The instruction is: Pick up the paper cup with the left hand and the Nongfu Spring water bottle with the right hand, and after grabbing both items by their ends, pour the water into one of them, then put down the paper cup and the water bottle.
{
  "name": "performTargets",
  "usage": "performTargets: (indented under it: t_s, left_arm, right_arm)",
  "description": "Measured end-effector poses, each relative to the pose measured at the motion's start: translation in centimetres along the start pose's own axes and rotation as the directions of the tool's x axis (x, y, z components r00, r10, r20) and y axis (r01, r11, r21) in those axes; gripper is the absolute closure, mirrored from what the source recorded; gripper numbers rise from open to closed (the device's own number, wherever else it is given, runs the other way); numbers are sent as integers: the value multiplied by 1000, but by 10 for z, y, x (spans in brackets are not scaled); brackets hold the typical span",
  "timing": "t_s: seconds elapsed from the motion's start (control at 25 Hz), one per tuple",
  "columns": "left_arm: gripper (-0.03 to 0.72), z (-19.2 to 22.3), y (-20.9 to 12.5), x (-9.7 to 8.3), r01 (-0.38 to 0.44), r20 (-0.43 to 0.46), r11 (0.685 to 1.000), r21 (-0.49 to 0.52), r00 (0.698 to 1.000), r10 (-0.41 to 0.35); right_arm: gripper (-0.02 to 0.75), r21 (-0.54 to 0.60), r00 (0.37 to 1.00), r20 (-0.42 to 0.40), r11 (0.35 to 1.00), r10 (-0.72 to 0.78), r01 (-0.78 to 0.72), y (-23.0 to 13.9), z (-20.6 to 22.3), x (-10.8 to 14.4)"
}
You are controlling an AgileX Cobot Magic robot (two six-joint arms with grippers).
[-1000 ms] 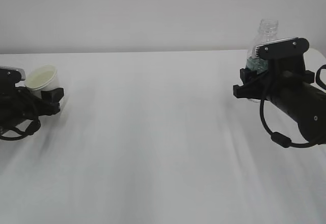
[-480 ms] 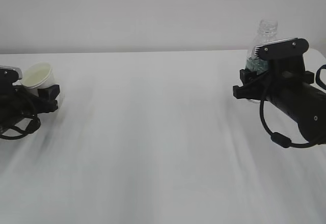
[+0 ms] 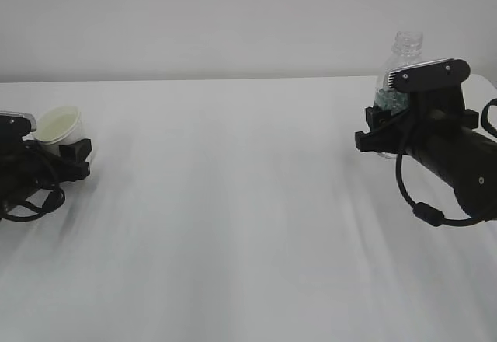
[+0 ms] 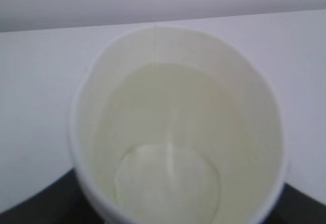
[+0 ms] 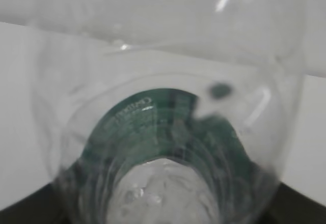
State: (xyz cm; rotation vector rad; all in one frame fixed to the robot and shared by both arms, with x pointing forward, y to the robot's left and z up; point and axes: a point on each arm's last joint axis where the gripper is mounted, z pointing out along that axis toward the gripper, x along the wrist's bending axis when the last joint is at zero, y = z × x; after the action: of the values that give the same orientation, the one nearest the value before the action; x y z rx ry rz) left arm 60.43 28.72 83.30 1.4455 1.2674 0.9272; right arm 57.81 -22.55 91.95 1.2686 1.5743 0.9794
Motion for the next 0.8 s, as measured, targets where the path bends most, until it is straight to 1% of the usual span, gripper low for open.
performTargets:
  t_s: [0.36,0.44,0.56,0.6,0.68,0.8]
  left_arm:
    - [226,0,0,0,1,-2,1000,0,1000,-1]
    - [190,0,0,0,1,-2,1000,0,1000,-1]
    - [81,0,2,0,2,-2,1000,-18,1000,-2]
    - [62,0,1,1,4,-6,1000,-18,1000,-4]
    - [41,0,2,1,6,-10,1000,-20,1000,-6]
    - [33,0,2,1,7,-14,1000,-21,1000,-8]
  right_arm:
    - [293,1,1000,0,1000,0,0,0,0,0]
    - [293,1,1000,0,1000,0,0,0,0,0]
    - [293,2,1000,-1,1000,0,0,0,0,0]
    - [293,2,1000,-1,1000,0,0,0,0,0]
    - [293,2,1000,-1,1000,0,0,0,0,0]
    - [293,2,1000,-1,1000,0,0,0,0,0]
